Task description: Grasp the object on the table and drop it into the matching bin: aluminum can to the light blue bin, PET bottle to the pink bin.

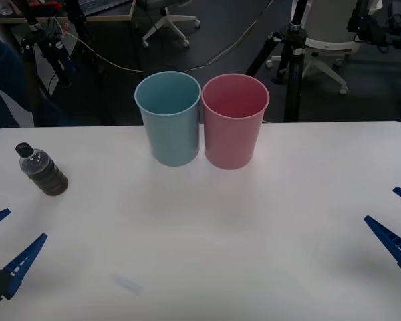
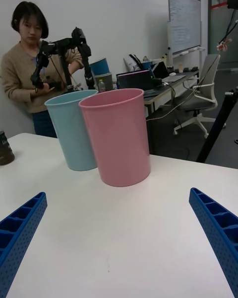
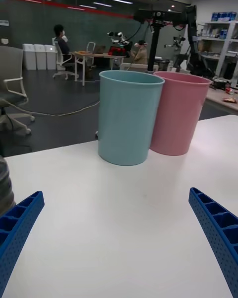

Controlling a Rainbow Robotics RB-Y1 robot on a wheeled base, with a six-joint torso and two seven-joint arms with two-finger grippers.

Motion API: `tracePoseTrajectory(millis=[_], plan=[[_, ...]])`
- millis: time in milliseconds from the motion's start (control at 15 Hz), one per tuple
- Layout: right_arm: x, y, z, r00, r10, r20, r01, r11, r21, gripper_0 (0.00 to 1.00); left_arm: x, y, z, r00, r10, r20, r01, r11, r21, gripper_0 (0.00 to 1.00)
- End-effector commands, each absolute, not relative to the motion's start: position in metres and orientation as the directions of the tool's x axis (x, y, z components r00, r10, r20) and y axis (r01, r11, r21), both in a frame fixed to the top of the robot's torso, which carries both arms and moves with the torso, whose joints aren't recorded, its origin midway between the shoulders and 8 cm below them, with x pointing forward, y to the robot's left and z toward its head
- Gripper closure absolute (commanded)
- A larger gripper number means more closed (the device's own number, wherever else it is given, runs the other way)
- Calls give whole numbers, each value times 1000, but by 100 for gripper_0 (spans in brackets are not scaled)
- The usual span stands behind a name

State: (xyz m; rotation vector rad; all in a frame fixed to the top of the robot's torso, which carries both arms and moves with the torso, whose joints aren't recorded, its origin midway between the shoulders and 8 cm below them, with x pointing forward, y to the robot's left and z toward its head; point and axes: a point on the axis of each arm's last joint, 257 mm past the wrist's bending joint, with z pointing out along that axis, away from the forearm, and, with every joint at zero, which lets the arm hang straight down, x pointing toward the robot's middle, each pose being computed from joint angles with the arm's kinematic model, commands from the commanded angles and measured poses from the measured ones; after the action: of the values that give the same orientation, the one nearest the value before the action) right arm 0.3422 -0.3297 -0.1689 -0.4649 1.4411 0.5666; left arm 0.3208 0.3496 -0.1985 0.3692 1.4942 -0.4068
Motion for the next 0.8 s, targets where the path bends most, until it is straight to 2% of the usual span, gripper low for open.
tracePoseTrajectory(millis=[67,200,267,400,800], plan=[[342,-330,-169,41,82,-996,-618,785,39,0,324,362,-209,29,-27,-999,402,916,-14,0],[342,-330,-169,41,82,-996,-618,785,39,0,327,365,-217,16,-43,-999,364,931,-34,0],[342,-330,-169,41,82,-996,-618,785,39,0,329,371,-220,21,-18,-1000,332,943,-11,0],[342,-330,-169,41,82,-996,-618,785,39,0,332,380,-228,8,-18,-1000,299,954,-15,0],[342,-330,-169,41,82,-996,-618,785,39,0,359,385,-253,-6,-31,-1000,302,953,-31,0]])
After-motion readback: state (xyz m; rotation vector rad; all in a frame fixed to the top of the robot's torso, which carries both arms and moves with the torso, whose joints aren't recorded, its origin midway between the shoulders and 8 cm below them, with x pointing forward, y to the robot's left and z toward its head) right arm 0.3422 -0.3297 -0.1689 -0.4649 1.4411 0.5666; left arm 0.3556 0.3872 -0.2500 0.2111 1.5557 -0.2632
